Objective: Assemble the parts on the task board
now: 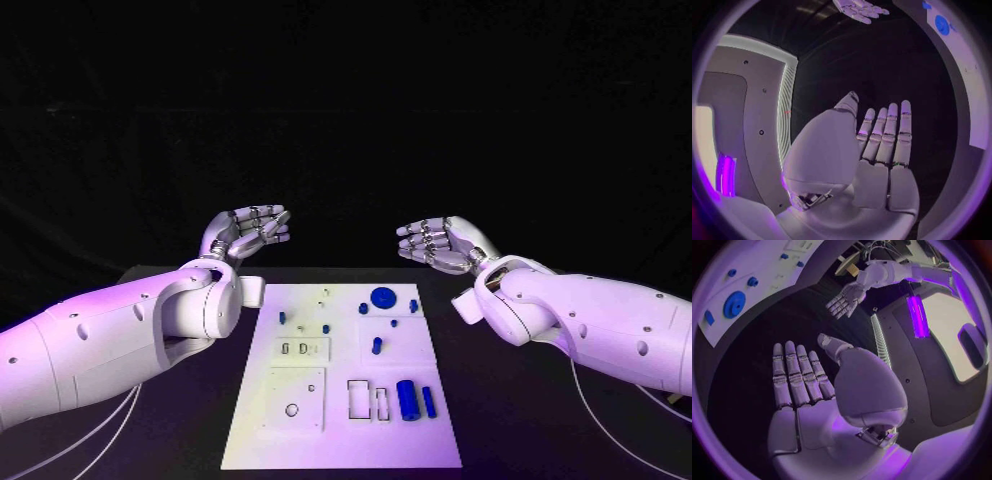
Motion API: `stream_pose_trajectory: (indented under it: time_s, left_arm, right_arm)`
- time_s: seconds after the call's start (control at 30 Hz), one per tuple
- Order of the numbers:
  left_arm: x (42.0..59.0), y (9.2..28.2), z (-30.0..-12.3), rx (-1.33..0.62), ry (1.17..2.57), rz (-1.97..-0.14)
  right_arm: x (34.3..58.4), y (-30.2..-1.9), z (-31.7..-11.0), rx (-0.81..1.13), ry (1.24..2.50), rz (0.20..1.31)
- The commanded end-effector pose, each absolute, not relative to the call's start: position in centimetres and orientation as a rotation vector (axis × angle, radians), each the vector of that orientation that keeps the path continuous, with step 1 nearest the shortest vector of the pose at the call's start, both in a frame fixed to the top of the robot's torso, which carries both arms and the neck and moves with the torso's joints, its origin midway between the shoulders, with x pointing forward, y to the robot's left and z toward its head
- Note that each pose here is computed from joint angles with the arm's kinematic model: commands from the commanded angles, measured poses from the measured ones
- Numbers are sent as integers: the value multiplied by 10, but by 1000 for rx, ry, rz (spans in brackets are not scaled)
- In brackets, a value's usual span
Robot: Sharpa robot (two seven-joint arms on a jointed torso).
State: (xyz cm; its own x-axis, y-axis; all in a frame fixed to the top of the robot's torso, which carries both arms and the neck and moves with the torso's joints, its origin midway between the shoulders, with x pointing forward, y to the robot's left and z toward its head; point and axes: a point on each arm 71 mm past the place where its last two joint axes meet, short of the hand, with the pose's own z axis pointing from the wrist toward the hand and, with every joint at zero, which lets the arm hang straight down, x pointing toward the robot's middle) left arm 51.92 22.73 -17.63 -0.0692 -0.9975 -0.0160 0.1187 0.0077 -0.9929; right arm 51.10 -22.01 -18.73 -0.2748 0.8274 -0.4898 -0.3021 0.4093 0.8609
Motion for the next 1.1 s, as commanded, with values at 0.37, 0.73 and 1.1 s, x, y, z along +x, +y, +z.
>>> stream_pose_trajectory:
  time_s: [0.37, 0.73, 1.1]
  left_arm:
    - [507, 227, -164, -1030, 1228, -1379]
    - [484, 221, -151, -1017, 1285, -1468]
    - [469, 218, -142, -1022, 1308, -1518]
  right_arm:
    - [511, -209, -174, 158, 1542, 1024]
    - [512, -189, -171, -237, 1661, 733]
    - [515, -171, -168, -407, 1612, 578]
